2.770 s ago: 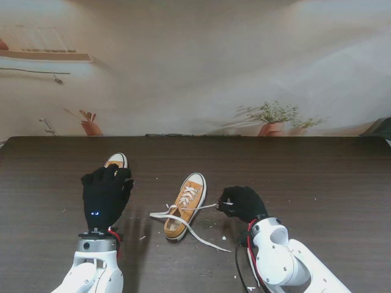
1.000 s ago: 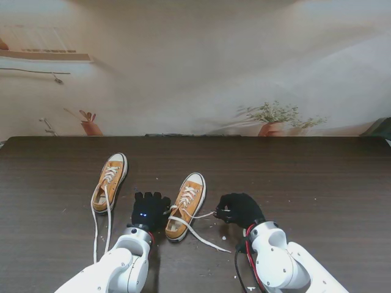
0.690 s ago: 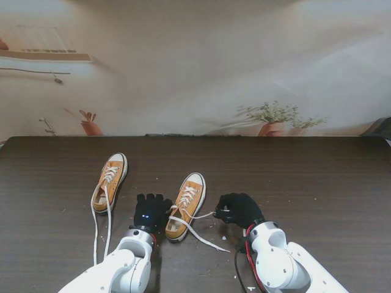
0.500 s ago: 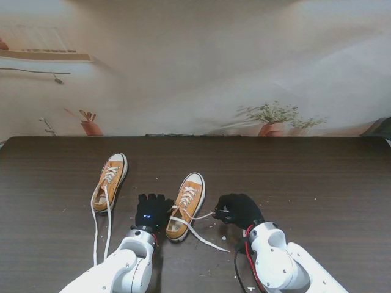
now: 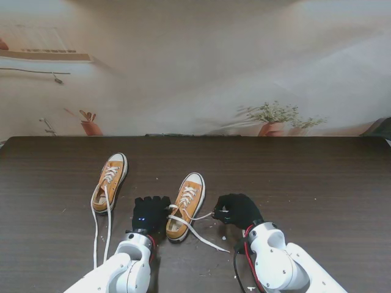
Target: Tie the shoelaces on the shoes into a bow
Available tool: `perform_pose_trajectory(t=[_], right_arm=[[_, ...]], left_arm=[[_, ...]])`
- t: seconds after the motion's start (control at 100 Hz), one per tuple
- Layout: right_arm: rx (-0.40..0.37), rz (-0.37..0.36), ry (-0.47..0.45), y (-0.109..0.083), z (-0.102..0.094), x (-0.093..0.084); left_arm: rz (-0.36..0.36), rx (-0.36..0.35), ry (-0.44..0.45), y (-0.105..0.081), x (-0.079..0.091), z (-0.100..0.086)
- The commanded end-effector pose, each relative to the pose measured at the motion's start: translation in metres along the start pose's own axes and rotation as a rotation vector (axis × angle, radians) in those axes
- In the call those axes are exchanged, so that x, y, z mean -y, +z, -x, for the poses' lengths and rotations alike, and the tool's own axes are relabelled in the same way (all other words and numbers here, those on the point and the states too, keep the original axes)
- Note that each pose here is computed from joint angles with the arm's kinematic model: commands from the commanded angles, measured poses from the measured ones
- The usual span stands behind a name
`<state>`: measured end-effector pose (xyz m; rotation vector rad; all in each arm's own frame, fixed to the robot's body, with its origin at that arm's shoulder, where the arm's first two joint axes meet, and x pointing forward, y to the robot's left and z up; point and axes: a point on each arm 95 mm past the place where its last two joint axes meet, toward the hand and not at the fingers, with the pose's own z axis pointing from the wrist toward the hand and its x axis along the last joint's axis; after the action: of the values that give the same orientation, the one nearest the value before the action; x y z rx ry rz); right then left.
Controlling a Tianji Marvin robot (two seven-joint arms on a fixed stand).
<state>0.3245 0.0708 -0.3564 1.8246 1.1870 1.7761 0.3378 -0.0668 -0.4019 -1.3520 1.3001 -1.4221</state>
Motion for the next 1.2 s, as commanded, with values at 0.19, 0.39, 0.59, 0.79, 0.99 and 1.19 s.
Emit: perform_pose_trajectory(t=[0.19, 0.39, 0.59, 0.79, 0.99, 1.19], right_arm=[[-0.002, -0.019, 0.001, 0.0, -0.001, 0.002], [-0.001, -0.017, 0.0, 0.0, -0.002, 0.001], [0.001, -0.019, -0.002, 0.0, -0.001, 0.001], [0.008, -0.02, -0.002, -0.001, 0.0, 0.0], [0.003, -0.01, 0.003, -0.002, -0.003, -0.002], [-0.005, -0.007, 0.006, -0.003, -0.005, -0.004]], left_arm=[[-0.058, -0.031, -0.118, 0.0, 0.005, -0.002], [-0.107, -0.059, -0.181, -0.004, 0.018, -0.007], [-0.122, -0.067, -0.24, -0.01, 0.027, -0.012], [-0.154, -0.084, -0.249, -0.019, 0.038, -0.014], [-0.2, -0.105, -0.233, -0.026, 0.051, -0.016], [-0.236, -0.101, -0.228, -0.031, 0.06, -0.014]])
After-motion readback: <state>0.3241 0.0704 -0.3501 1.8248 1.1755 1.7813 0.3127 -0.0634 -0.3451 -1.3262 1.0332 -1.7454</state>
